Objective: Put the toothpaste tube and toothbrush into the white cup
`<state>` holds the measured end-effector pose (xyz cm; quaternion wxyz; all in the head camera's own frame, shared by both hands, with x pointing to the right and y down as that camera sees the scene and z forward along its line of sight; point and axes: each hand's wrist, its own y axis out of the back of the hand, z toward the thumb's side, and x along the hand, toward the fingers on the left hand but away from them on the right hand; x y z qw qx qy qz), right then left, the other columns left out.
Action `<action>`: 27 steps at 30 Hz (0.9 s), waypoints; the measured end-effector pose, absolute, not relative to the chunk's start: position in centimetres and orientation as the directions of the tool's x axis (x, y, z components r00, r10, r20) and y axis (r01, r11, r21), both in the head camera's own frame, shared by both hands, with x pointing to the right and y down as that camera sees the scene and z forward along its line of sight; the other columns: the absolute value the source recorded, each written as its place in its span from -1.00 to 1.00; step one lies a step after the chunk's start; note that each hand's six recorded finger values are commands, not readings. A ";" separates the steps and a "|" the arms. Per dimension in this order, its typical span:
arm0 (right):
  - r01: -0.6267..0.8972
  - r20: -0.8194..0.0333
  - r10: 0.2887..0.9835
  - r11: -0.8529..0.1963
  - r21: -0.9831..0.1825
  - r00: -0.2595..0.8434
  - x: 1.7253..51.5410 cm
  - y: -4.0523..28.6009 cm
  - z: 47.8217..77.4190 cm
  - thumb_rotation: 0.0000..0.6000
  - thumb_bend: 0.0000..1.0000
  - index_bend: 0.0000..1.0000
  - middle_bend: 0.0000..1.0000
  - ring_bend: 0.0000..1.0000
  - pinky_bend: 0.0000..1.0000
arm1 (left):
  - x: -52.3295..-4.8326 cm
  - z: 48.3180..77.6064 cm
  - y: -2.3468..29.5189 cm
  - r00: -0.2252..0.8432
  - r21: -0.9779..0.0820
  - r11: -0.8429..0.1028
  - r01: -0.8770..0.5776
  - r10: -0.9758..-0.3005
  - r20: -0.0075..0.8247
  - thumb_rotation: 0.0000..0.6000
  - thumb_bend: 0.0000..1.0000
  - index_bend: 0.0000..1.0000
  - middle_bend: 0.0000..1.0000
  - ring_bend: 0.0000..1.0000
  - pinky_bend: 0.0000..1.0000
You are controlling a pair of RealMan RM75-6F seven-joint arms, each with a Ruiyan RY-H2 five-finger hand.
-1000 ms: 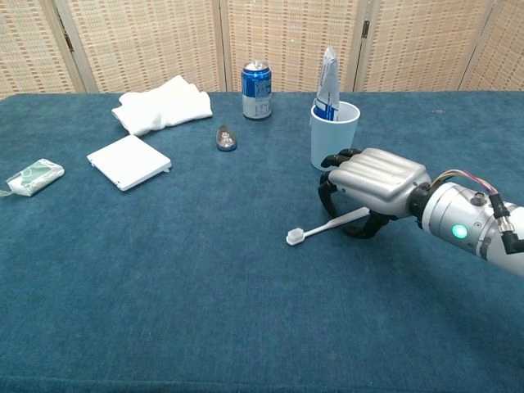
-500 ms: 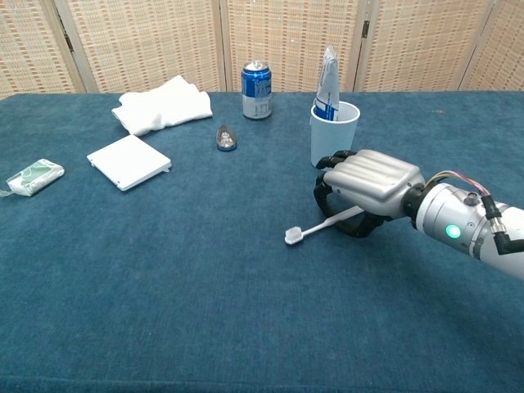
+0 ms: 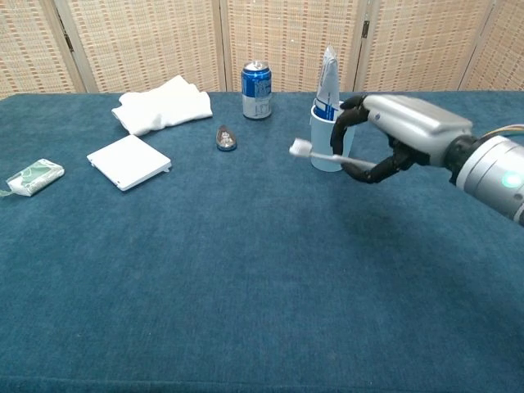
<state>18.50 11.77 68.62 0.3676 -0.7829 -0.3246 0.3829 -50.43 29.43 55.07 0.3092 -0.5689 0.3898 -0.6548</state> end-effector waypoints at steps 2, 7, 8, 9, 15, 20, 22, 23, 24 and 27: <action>0.306 -0.336 0.818 -0.506 -0.806 0.467 19.1 11.0 67.9 1.00 -0.19 0.21 -0.28 -0.81 -0.78 | -50.4 55.0 29.4 -0.160 -0.863 -0.504 -0.037 -0.849 0.503 1.00 -0.61 -0.47 -0.50 -0.47 -0.44; 0.499 -0.281 0.889 -0.440 -0.747 0.362 21.3 8.6 66.4 1.00 -0.19 0.21 -0.36 -0.86 -0.78 | -50.4 54.8 29.4 -0.162 -0.864 -0.503 -0.035 -0.850 0.501 1.00 -0.61 -0.47 -0.50 -0.47 -0.45; 0.521 -0.270 0.900 -0.421 -0.743 0.342 21.7 8.2 66.1 1.00 -0.19 0.21 -0.38 -0.88 -0.78 | -50.3 54.7 29.5 -0.161 -0.863 -0.504 -0.034 -0.850 0.502 1.00 -0.61 -0.47 -0.50 -0.47 -0.45; 0.543 -0.259 0.911 -0.401 -0.738 0.321 22.0 7.7 65.9 1.00 -0.19 0.21 -0.41 -0.93 -0.79 | -50.3 54.7 29.5 -0.160 -0.863 -0.504 -0.033 -0.850 0.503 1.00 -0.61 -0.47 -0.50 -0.47 -0.46; 0.684 -0.270 0.928 -0.371 -0.628 0.255 22.6 6.2 65.8 1.00 -0.24 0.21 -0.45 -0.97 -0.82 | -50.3 54.5 29.5 -0.163 -0.864 -0.502 -0.035 -0.850 0.500 1.00 -0.61 -0.47 -0.51 -0.47 -0.46; 0.808 -0.306 0.926 -0.350 -0.475 0.221 22.4 5.1 66.6 1.00 -0.27 0.21 -0.45 -0.97 -0.82 | -50.2 54.4 29.4 -0.160 -0.862 -0.505 -0.035 -0.849 0.504 1.00 -0.61 -0.47 -0.51 -0.47 -0.46; 0.845 -0.319 0.926 -0.329 -0.421 0.201 22.3 4.6 67.2 1.00 -0.27 0.21 -0.45 -0.97 -0.82 | -50.2 54.4 29.5 -0.162 -0.861 -0.508 -0.037 -0.847 0.506 1.00 -0.61 -0.47 -0.51 -0.47 -0.46; 0.856 -0.322 0.927 -0.319 -0.407 0.192 22.3 4.4 67.5 1.00 -0.28 0.21 -0.45 -0.97 -0.82 | -50.3 54.4 29.5 -0.164 -0.860 -0.509 -0.036 -0.846 0.507 1.00 -0.61 -0.47 -0.51 -0.47 -0.46; 0.868 -0.326 0.928 -0.305 -0.391 0.179 22.3 4.1 67.8 1.00 -0.29 0.21 -0.45 -0.97 -0.82 | -50.4 54.3 29.5 -0.167 -0.860 -0.509 -0.036 -0.845 0.508 1.00 -0.61 -0.47 -0.51 -0.47 -0.46; 0.908 -0.340 0.928 -0.267 -0.324 0.152 22.1 3.4 68.6 1.00 -0.29 0.21 -0.44 -0.97 -0.82 | -50.5 54.2 29.5 -0.173 -0.861 -0.508 -0.035 -0.845 0.506 1.00 -0.61 -0.47 -0.51 -0.47 -0.46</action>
